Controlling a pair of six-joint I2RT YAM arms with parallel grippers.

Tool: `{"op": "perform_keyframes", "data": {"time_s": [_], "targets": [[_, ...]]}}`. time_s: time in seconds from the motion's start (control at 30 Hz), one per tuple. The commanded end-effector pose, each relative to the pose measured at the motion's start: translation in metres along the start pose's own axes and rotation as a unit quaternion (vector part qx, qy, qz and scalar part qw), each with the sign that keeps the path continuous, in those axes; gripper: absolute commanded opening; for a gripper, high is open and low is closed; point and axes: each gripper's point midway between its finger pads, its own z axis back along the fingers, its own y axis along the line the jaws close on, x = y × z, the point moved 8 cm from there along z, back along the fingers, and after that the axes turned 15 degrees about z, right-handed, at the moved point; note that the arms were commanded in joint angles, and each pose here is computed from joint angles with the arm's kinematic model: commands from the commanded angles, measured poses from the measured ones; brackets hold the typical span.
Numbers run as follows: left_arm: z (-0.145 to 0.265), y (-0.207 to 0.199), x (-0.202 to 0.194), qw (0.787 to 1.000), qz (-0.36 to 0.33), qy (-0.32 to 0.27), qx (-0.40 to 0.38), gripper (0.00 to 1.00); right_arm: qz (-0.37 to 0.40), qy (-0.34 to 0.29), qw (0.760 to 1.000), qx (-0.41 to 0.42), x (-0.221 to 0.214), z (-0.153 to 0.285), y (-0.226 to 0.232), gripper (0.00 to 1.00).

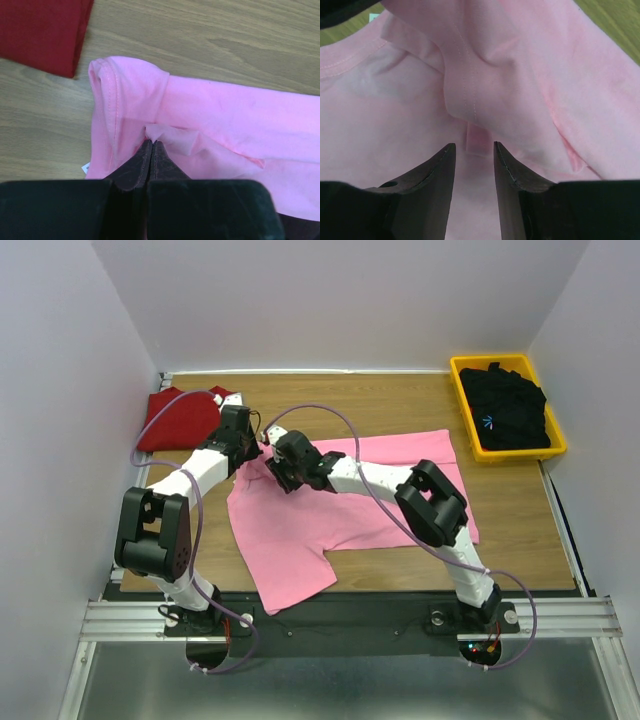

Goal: Fold and stack the t-shirts
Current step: Fold the tshirt

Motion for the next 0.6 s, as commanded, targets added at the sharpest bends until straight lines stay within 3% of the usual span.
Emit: {"op": "perform_keyframes", "data": {"time_s": [0.0,0.33,0.57], "targets": [[0.001,-0.003,0.004,1.0,-0.005,-0.016,-0.006,0.0,0.026,-0.02,0.999,-0.016,0.016,-0.002,-0.004,0.42],[0.0,-0.003,0.003,1.0,-0.006,-0.014,-0.006,0.01,0.03,-0.01,0.999,-0.008,0.009,-0.011,0.004,0.41],[0.0,-0.003,0.003,1.0,-0.006,-0.013,-0.006,0.0,0.031,0.0,0.999,-0.035,0.004,-0.015,-0.001,0.31]]}}
